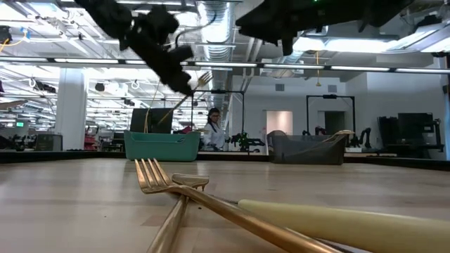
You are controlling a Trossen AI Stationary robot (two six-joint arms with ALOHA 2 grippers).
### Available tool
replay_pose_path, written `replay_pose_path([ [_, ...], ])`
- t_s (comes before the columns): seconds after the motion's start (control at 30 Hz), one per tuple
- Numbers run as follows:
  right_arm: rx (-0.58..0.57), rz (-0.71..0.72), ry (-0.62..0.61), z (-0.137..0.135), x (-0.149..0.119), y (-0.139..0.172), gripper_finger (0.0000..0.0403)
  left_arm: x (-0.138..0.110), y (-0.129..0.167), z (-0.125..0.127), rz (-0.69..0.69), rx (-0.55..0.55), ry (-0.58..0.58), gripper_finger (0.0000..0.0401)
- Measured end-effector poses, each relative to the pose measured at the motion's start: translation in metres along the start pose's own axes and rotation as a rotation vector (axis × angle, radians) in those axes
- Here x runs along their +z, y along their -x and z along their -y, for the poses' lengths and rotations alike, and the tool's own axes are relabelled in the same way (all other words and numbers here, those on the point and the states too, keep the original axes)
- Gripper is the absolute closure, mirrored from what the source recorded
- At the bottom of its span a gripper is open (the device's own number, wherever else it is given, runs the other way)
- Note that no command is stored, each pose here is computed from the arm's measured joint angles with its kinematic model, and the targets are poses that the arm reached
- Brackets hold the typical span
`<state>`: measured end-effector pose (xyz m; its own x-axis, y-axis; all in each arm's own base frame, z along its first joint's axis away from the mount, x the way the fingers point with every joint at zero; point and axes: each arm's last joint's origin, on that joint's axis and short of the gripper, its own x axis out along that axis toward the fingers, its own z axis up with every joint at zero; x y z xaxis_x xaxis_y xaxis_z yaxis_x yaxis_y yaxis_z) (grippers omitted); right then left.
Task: Sort silverware by color (type)
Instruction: Put the gold fork into the green bin
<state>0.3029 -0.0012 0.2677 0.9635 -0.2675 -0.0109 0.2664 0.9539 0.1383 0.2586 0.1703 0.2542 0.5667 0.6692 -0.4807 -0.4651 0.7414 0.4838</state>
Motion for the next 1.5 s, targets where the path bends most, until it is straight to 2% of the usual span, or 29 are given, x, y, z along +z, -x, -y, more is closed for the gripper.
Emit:
replay_pose_path([
  [0.07,-0.006,-0.051,0.001,0.0,-0.005,0.0,0.0264,-0.013,-0.013,-0.019,-0.012,-0.023,0.052,0.0399],
  [0.17,-0.054,-0.087,0.014,0.005,-0.009,0.0,0.0264,-0.03,-0.025,-0.03,-0.059,-0.083,0.079,0.04],
  [0.4,-0.086,-0.088,0.014,0.009,-0.009,-0.001,0.0263,-0.043,-0.035,-0.02,-0.184,-0.093,-0.095,0.0385],
  [0.53,-0.083,-0.089,0.009,0.008,-0.009,-0.001,0.0263,-0.043,-0.037,-0.019,-0.208,-0.056,-0.114,0.0361],
  [0.73,-0.064,-0.102,0.019,0.004,-0.011,0.0,0.0263,-0.041,-0.031,-0.024,-0.246,0.076,0.007,0.0317],
  [0.9,-0.055,-0.163,0.058,0.0,-0.011,0.008,0.0264,-0.039,-0.019,-0.021,-0.269,0.058,0.11,0.0285],
  [1.03,-0.059,-0.363,0.089,0.0,-0.019,0.026,0.0264,-0.031,0.003,-0.008,-0.264,-0.048,0.205,0.0279],
  [1.23,0.023,-0.78,-0.064,-0.017,-0.038,0.074,0.0264,-0.038,0.032,0.04,-0.263,-0.194,0.294,0.0284],
  [1.37,-0.011,-0.954,-0.12,-0.035,-0.052,0.1,0.0265,-0.033,0.046,0.077,-0.119,-0.281,0.34,0.0284],
  [1.5,-0.04,-1.096,-0.116,-0.05,-0.067,0.119,0.0265,-0.019,0.061,0.106,0.039,-0.374,0.314,0.0285],
])
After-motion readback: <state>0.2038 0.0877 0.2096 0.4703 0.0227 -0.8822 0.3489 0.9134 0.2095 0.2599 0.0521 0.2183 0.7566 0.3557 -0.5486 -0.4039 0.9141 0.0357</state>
